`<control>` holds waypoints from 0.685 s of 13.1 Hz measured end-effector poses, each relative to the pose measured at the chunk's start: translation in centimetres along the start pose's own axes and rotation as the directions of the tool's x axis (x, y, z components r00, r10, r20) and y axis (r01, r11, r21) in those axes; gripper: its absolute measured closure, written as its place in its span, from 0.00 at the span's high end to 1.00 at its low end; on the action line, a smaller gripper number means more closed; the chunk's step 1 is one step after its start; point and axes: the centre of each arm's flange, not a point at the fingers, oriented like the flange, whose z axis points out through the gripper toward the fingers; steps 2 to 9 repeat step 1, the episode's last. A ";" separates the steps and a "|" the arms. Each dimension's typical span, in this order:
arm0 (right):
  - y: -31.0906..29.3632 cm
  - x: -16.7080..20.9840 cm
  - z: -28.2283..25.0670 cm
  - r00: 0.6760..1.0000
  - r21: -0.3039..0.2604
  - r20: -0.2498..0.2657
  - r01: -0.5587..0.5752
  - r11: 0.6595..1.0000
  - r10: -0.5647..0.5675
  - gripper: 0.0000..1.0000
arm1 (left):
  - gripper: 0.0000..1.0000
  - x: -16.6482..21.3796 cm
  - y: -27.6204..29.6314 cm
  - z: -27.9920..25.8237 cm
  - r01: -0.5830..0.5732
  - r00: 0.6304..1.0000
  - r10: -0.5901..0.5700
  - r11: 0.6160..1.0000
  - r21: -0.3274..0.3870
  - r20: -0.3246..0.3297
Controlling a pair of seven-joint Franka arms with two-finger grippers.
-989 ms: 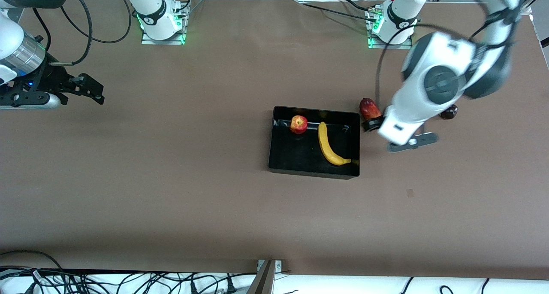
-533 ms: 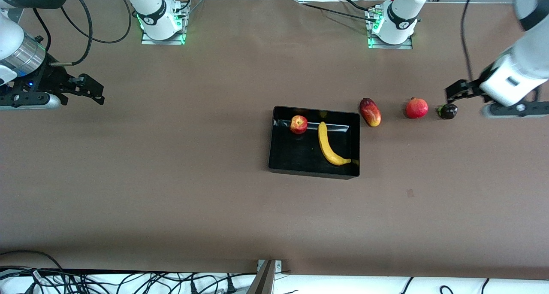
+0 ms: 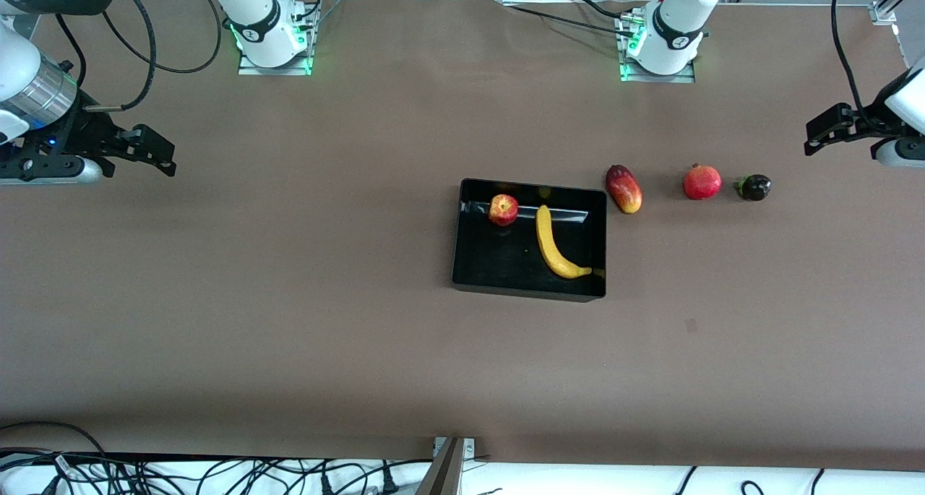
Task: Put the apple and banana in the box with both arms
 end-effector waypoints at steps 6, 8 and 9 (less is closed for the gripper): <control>0.0 0.0 0.0 1.000 0.000 0.000 0.000 1.000 0.000 1.00 | 1.00 0.1 1.0 -0.3 0.004 1.000 -0.004 1.000 0.002 -0.007; 0.0 0.0 0.0 1.000 0.000 0.000 0.000 1.000 0.000 1.00 | 1.00 0.1 1.0 -0.3 0.004 1.000 -0.004 1.000 0.002 -0.007; 0.0 0.0 0.0 1.000 0.000 0.000 0.000 1.000 0.000 1.00 | 1.00 0.1 1.0 -0.3 0.004 1.000 -0.004 1.000 0.002 -0.007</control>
